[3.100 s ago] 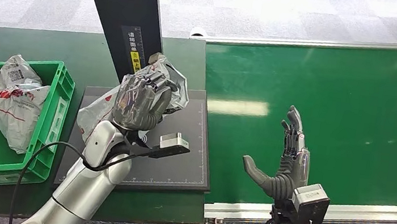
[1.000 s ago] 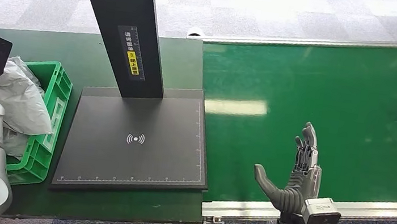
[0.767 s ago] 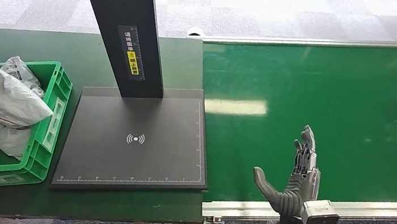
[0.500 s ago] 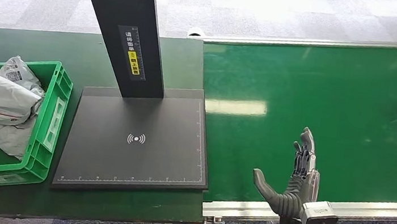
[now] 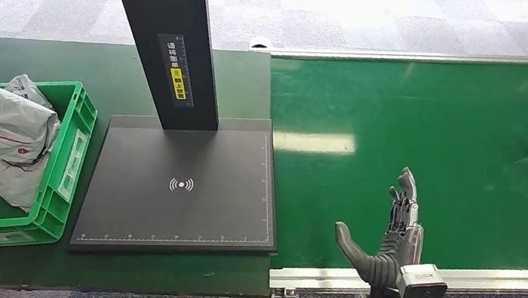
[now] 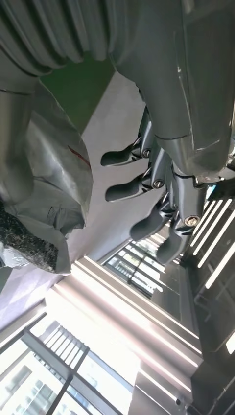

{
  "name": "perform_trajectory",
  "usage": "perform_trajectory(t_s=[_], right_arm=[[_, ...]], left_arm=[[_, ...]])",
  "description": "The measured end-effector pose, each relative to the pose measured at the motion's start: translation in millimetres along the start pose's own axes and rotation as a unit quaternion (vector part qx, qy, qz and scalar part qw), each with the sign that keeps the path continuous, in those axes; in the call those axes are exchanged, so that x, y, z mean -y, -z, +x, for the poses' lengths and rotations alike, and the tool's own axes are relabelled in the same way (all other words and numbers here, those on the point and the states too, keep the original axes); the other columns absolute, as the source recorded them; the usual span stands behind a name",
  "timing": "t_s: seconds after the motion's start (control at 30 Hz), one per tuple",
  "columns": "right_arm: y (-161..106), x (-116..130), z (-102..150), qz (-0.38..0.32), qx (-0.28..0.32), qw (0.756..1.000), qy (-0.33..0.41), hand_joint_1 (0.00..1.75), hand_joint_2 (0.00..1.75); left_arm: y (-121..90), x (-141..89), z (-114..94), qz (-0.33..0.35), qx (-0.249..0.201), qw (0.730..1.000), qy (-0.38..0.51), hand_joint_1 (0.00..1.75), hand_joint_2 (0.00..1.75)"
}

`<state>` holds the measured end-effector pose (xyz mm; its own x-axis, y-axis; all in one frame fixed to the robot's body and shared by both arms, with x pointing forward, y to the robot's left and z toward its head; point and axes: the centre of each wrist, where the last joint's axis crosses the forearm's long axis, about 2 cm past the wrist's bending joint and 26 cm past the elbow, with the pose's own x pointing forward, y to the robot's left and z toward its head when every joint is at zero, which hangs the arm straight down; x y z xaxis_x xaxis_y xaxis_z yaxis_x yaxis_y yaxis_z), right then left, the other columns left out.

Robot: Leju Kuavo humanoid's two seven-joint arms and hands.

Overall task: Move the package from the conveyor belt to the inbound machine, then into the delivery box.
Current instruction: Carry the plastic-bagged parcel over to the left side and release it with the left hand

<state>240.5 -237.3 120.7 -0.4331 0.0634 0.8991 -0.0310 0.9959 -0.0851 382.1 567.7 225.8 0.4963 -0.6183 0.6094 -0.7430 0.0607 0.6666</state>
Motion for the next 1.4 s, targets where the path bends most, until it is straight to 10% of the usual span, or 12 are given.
perform_trajectory(t_s=[0.1,0.13,0.23,0.53,1.0,1.2,1.4], right_arm=[[1.3,0.1,0.3,0.001,0.001,1.000,-0.002,0.00,1.75],[1.5,0.0,0.4,0.002,0.001,1.000,-0.002,0.00,1.75],[2.2,-0.1,-0.1,0.004,0.001,1.000,-0.002,0.00,1.75],[4.3,-0.9,-4.1,0.009,-0.004,1.000,-0.002,0.00,1.75],[9.9,-1.1,-11.2,0.003,-0.016,1.000,-0.005,0.00,1.75],[12.3,-2.4,-15.4,0.006,-0.026,1.000,0.004,0.00,1.75],[10.1,-11.1,-19.7,0.020,-0.042,0.998,0.029,0.00,1.75]], left_arm=[[-1.8,4.6,5.9,-0.013,-0.007,0.998,-0.058,0.00,0.44],[-2.5,6.2,8.0,-0.020,-0.010,0.997,-0.080,0.00,0.44],[-4.6,10.9,14.9,-0.043,-0.026,0.987,-0.155,0.00,1.75],[-19.6,22.4,37.9,-0.087,-0.055,0.917,-0.385,0.00,1.75],[-64.0,25.8,57.2,-0.147,0.016,0.842,-0.518,0.00,1.75],[-133.1,31.3,60.7,-0.250,0.052,0.763,-0.594,0.00,1.75],[-273.0,30.8,64.9,-0.320,0.101,0.681,-0.651,0.00,1.75]])
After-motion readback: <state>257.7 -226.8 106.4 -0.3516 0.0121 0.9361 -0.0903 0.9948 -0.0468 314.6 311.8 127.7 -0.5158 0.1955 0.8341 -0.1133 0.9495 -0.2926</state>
